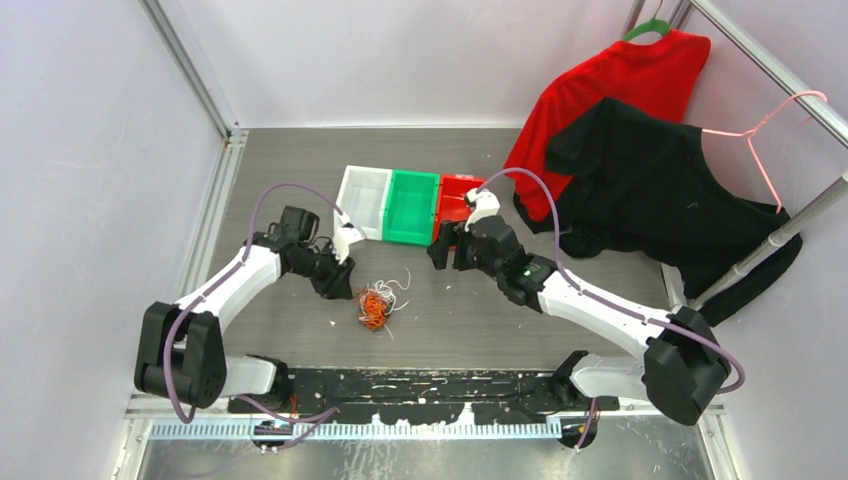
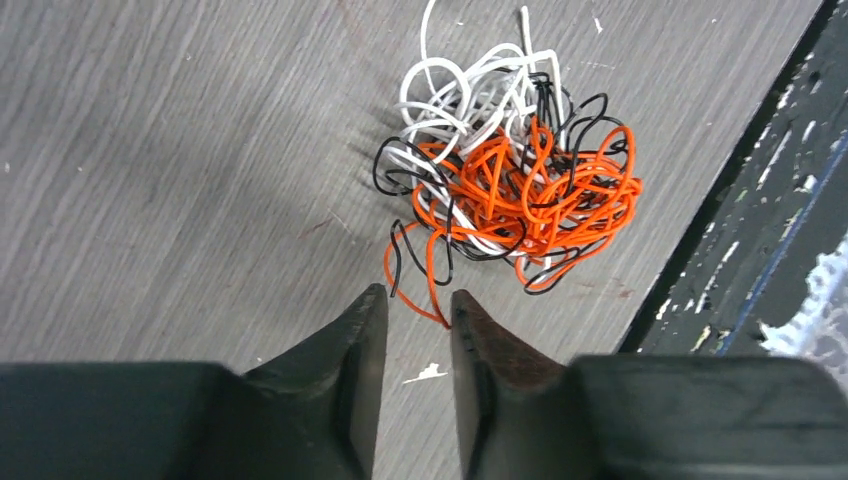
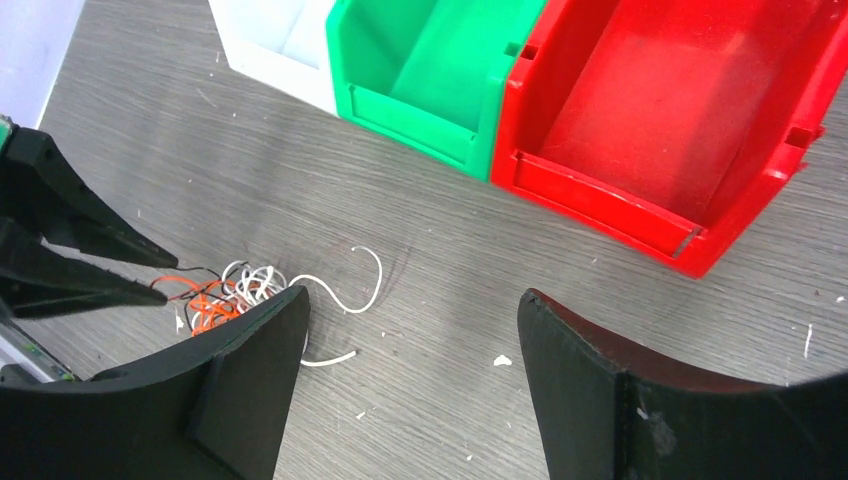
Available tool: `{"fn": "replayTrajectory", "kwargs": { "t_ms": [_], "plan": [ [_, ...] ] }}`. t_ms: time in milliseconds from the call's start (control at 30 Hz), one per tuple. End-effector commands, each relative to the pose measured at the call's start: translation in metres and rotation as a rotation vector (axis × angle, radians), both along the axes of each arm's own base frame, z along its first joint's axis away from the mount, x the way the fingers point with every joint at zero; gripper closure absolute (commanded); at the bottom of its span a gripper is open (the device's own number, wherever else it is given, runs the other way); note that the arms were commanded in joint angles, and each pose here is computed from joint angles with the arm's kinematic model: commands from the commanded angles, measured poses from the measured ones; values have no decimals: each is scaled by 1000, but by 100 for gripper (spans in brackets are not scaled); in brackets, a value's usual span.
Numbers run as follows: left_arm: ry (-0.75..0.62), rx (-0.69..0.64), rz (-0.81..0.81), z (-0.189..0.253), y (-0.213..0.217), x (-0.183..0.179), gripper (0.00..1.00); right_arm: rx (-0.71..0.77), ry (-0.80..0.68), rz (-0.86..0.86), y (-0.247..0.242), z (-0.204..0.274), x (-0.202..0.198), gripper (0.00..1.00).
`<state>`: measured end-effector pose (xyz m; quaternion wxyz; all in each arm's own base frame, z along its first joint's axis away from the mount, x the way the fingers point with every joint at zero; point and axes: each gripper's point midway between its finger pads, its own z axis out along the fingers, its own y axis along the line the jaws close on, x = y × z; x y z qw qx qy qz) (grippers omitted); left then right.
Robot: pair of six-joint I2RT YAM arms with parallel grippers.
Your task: Untangle the cables
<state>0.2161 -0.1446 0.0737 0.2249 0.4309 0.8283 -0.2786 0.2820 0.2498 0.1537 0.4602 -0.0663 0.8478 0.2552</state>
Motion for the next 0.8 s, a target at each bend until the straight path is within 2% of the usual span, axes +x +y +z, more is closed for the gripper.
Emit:
{"fn": "replayTrajectory", "kwargs": {
  "t_ms": [0,100,200,433,767],
  "plan": [
    [-73,15,33,0,-1,19,77,33,-46,39,18,24,5,19],
    [-107,67,50,4,7,27,90,35,-41,65,26,24,3,18],
    [-125,90,41,12,12,26,97,41,-37,97,36,25,1,16],
    [-167,47,43,45,10,14,97,35,-29,201,73,25,-10,11],
    [-100,-48,83,90,0,-10,97,124,-69,371,140,43,-30,3]
  ]
}}
